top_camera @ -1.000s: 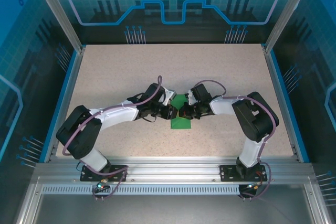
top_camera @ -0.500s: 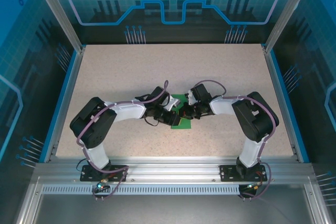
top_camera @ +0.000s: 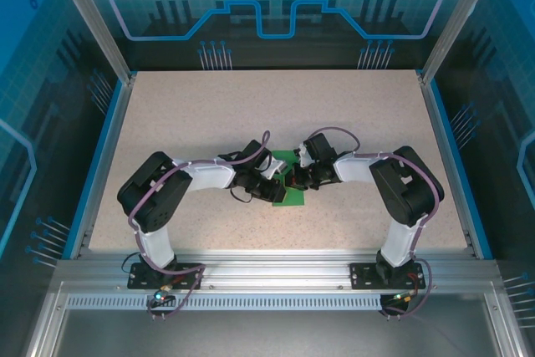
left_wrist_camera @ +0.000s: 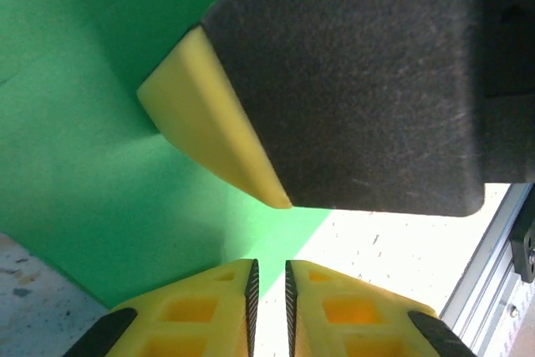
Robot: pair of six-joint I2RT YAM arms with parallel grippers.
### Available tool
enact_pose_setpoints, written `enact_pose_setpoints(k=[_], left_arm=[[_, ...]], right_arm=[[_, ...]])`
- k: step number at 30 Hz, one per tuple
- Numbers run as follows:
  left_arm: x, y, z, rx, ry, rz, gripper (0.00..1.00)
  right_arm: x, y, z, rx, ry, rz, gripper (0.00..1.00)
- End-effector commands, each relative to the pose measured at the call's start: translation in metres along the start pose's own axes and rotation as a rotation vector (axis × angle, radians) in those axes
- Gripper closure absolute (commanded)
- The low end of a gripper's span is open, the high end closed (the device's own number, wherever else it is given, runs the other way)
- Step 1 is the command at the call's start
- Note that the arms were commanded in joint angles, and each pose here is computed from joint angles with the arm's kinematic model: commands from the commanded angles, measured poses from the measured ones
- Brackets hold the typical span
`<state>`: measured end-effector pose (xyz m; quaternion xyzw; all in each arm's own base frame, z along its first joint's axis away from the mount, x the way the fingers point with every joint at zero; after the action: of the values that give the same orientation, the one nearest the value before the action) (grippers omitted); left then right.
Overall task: Fold a paper plane with a square sheet of paper (fold left side to right side)
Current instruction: Fold the triangle a second time at the center of the table.
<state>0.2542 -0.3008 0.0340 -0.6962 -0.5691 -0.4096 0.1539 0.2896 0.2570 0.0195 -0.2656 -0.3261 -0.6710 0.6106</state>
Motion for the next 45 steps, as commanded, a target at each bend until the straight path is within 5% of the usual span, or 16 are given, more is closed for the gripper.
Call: enact_pose_setpoints(k=[1,36,45], left_arm=[[0.0,-0.006,0.009,0.003,0.034,0.017,0.82],[0.014,-0.049,0.026,0.092,0.105,0.036,0.88],[0.04,-0.021,-0.005,0.037,0.052,-0.059,0.87]], right_arm=[[-0.006,-0.019,-0.023,-0.038,-0.093,0.069,1.0],[-0.008,-0.021,-0.031,-0.049,-0.11,0.09,1.0],[-0.007,-0.021,-0.029,-0.046,-0.101,0.09,1.0]])
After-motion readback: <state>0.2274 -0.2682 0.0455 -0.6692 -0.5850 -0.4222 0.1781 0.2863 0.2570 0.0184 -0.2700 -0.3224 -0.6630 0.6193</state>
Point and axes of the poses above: each hand's point on the last joint's axis, 136 mm out from that joint toward the fingers, its own x axis back along the fingers, its own z axis along the line the jaws close on, y = z × x, the point moved 1 cm from there along x, back along the fingers
